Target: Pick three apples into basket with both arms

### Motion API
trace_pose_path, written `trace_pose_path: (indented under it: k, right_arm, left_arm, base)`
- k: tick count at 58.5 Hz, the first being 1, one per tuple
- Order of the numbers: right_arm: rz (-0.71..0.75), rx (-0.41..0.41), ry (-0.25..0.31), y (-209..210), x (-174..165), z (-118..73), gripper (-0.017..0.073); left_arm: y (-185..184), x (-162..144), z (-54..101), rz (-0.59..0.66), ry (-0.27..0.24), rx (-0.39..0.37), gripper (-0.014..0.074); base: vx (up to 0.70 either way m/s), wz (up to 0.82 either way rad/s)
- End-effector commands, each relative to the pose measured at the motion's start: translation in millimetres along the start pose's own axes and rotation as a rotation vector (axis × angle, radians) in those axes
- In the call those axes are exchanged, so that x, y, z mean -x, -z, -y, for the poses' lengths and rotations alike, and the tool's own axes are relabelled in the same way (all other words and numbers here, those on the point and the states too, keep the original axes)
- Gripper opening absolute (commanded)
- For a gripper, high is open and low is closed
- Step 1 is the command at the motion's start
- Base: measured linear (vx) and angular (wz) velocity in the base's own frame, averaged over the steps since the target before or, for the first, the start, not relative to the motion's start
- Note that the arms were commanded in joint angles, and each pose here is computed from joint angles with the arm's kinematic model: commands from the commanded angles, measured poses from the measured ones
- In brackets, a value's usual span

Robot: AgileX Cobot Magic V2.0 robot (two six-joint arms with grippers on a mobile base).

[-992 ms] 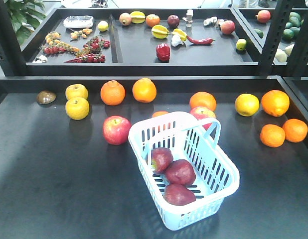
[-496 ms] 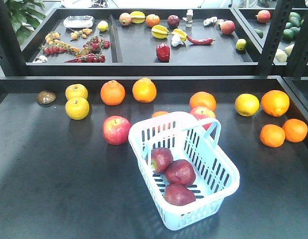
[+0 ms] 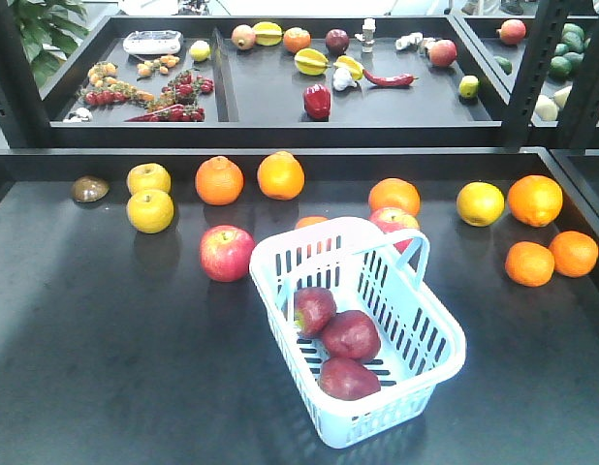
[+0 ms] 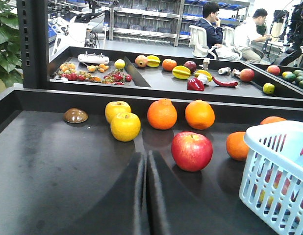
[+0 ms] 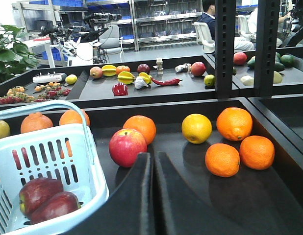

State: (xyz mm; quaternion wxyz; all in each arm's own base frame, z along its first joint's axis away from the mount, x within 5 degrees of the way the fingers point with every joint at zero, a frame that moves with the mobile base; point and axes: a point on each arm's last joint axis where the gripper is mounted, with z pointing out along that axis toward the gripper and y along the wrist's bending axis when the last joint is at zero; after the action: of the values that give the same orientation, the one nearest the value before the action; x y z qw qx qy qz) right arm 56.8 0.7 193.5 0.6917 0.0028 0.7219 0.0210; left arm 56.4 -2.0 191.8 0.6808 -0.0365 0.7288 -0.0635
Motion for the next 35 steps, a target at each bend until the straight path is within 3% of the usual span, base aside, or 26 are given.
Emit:
trace_pose_path:
  k: [1, 35]
  right_arm:
    - [0.073, 0.014, 0.015, 0.5, 3.2, -1.3, -0.0006]
    - [0.074, 0.014, 0.015, 0.5, 3.5, -1.3, -0.0006]
  left_arm:
    - [3.1, 15.3, 2.8, 0.105, 0.012, -0.022, -0.0006]
    - [3.1, 15.3, 2.8, 0.105, 0.012, -0.022, -0.0006]
  base:
    - [0.00, 0.00]
    - [0.00, 0.00]
